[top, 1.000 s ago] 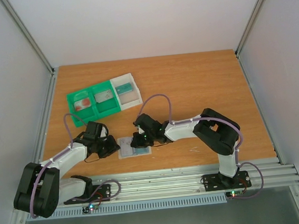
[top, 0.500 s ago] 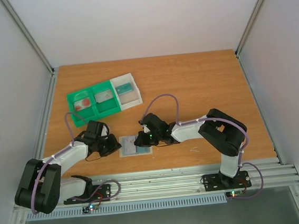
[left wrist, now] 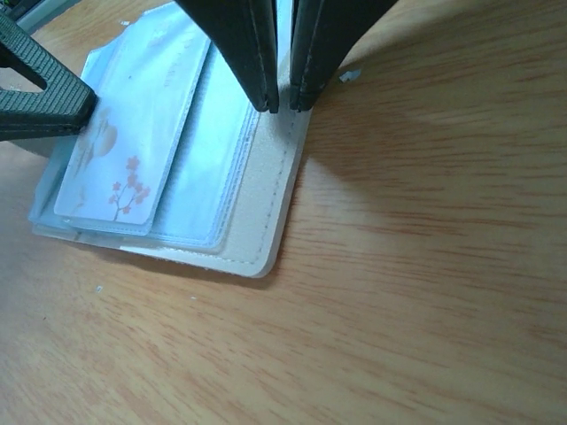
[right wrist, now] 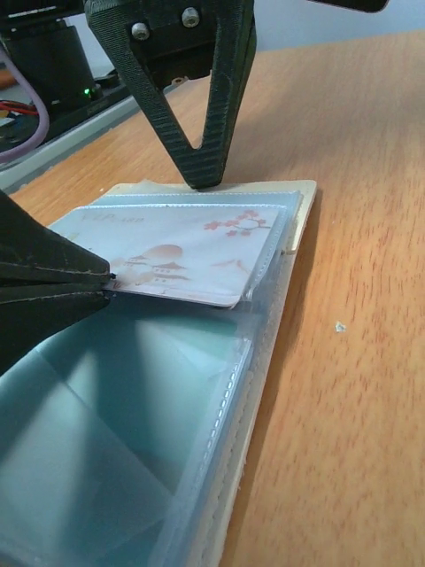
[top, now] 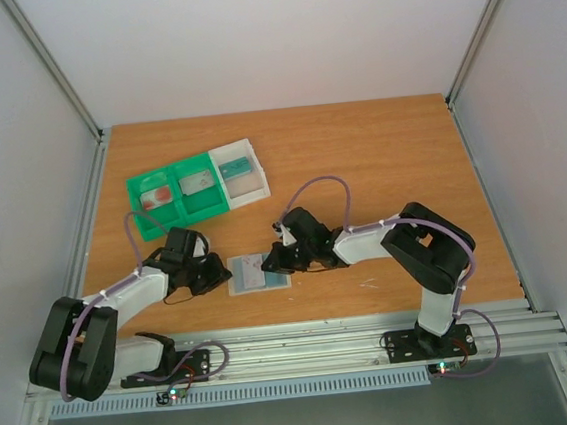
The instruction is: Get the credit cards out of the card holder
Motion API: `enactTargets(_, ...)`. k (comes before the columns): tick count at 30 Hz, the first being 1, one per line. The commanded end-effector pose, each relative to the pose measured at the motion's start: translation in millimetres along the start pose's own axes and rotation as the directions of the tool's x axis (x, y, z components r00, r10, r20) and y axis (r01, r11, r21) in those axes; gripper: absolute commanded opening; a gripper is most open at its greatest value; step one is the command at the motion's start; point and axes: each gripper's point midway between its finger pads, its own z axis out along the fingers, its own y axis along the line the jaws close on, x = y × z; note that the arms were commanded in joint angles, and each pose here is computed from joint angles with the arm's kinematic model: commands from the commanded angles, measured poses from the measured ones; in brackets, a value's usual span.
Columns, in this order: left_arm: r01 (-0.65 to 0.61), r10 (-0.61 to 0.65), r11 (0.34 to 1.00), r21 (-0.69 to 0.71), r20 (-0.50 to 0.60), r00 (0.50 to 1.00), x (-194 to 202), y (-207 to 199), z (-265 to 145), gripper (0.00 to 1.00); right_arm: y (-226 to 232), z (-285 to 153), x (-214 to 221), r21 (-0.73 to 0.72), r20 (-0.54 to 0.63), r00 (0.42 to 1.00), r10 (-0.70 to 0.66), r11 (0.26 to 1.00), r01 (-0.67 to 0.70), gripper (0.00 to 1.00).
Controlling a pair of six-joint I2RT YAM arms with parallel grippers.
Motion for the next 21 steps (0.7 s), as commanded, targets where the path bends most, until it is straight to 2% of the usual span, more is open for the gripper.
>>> enactTargets(1,0.032,-0.033,0.989,-0.142,-0.009,0.999,11,36,7,0.08,9,-10,-4,-0.02,-0.024,1.0,-0.004,1.0,0.003,0.01)
enactTargets(12,0.028,-0.031,0.987,-0.156,-0.014,0.999,13,38,9,0.09,9,-14,-2,-0.055,-0.032,0.999,0.004,0.998,-0.006,0.01)
enactTargets(21,0.037,-0.039,0.987,-0.155,-0.012,0.999,16,38,8,0.1,-2,-14,0,-0.02,-0.017,0.999,0.028,0.999,-0.028,0.01)
